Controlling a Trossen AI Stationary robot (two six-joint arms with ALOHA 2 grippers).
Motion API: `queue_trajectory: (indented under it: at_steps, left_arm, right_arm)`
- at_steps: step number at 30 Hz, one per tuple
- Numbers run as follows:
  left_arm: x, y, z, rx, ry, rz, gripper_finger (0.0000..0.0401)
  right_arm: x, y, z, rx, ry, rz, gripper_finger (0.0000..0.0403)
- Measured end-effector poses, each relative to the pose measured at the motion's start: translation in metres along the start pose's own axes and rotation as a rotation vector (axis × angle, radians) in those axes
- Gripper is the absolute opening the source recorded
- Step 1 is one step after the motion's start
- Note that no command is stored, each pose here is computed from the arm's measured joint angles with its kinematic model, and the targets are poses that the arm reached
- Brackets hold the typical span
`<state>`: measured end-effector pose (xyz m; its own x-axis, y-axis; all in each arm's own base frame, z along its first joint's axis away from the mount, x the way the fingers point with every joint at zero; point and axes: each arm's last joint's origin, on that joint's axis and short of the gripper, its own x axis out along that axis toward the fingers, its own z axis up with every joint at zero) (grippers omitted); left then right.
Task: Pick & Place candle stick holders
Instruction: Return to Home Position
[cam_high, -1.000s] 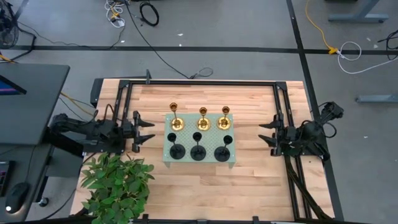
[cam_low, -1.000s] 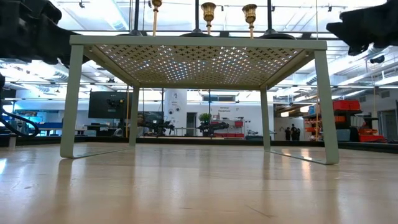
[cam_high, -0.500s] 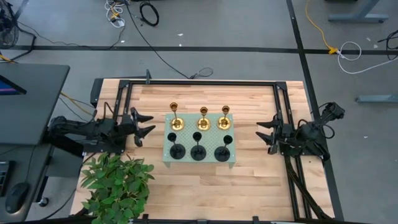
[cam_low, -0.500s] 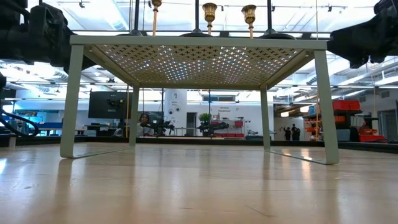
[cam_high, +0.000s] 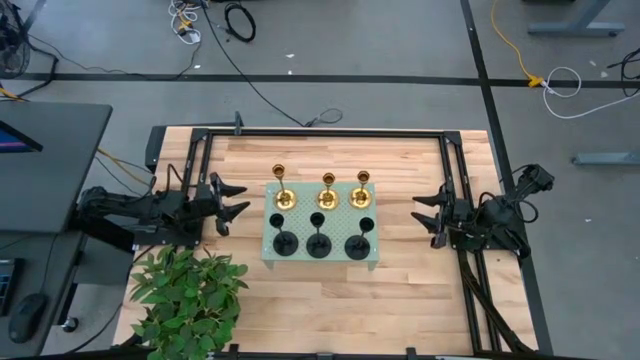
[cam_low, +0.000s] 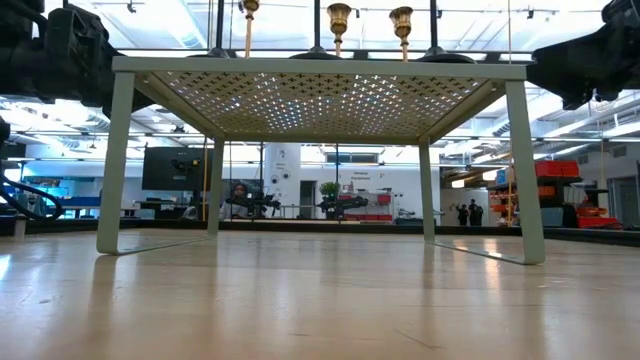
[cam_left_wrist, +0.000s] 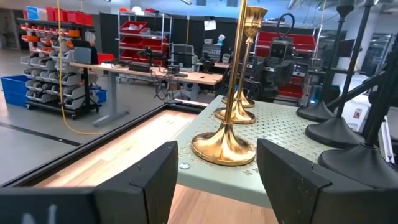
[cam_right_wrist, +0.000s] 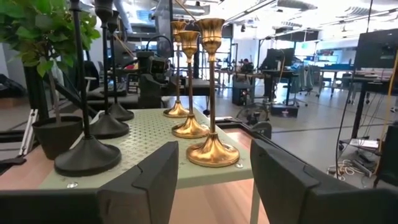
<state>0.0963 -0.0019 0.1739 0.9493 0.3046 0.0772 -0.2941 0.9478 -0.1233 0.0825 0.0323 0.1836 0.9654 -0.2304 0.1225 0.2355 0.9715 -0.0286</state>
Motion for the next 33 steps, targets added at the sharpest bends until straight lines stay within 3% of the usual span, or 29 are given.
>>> queue_trajectory:
  at_steps: [5,16,33]
  left_arm:
    - [0.000,0.000,0.000,0.000,-0.001,0.000,0.0218]
    - [0.000,0.000,0.000,0.002,0.000,-0.001,0.0218]
    - [0.002,-0.001,-0.003,0.017,0.031,0.001,0.0218]
  right_arm:
    - [0.003,-0.005,-0.001,-0.010,0.003,-0.066,0.0201]
    - [0.018,-0.027,-0.009,-0.098,0.077,-0.371,0.0201]
    - [0.026,-0.045,-0.016,-0.157,0.152,-0.564,0.0201]
